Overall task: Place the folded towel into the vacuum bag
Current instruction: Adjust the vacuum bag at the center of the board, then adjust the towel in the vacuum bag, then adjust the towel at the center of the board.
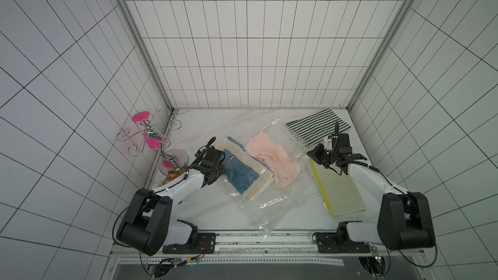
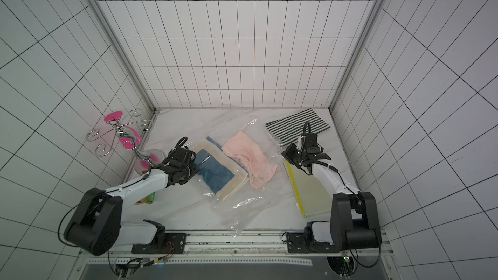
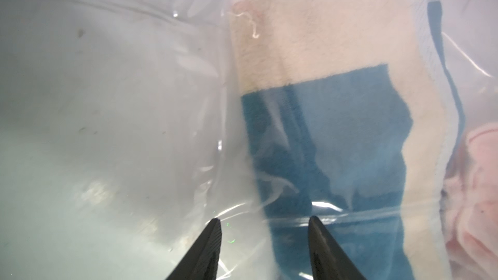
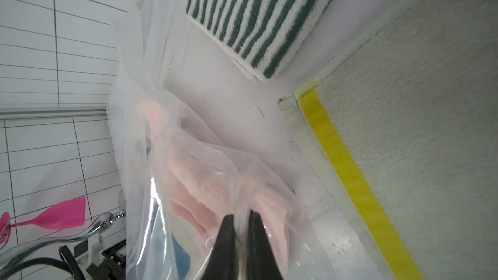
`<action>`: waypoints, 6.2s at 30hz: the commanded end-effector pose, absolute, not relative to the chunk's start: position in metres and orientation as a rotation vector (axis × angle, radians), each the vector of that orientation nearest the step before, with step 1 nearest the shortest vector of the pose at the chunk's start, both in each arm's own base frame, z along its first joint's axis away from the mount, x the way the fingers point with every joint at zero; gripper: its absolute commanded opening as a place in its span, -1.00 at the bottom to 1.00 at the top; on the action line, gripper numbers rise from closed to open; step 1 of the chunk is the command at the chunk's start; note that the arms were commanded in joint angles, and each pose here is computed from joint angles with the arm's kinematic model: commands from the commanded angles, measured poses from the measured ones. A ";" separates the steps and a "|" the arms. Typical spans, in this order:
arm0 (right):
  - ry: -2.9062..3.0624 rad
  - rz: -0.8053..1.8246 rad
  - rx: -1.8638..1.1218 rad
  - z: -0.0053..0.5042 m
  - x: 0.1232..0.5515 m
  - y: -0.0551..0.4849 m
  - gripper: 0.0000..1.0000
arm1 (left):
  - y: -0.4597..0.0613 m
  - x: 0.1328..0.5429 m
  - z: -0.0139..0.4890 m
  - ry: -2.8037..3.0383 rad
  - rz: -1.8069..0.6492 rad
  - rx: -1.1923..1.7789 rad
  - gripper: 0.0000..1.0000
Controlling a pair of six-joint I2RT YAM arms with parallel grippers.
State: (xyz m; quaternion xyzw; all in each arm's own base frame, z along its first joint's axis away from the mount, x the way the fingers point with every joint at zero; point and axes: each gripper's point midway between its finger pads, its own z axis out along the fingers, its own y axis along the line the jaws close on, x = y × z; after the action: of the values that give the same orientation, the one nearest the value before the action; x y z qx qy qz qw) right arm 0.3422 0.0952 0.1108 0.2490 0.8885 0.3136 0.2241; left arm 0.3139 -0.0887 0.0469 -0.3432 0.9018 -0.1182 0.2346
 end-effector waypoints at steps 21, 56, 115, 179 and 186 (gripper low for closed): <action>2.574 1.045 0.773 0.057 0.235 0.201 -0.41 | -0.132 0.297 0.095 2.572 -0.524 -0.586 0.11; 2.717 0.863 0.289 0.074 0.402 0.186 -0.41 | -0.101 0.364 0.075 2.528 -0.252 -0.639 0.10; 2.012 0.214 -0.360 0.081 0.289 0.322 -0.20 | -0.258 0.249 0.214 2.257 -0.548 0.682 -1.00; 2.698 0.101 0.480 0.112 0.227 0.079 0.41 | -0.203 0.304 0.189 2.490 -0.232 0.417 -0.91; 2.795 0.020 0.564 0.075 0.268 0.043 0.41 | -0.203 0.296 0.209 2.453 -0.347 0.428 -0.77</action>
State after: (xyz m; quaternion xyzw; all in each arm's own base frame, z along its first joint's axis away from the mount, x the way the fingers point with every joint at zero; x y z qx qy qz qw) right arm 0.2582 0.0407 0.0763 0.2324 0.9583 0.0075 0.1661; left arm 0.3015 -0.1928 0.1936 0.1449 0.9373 -0.0979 0.3015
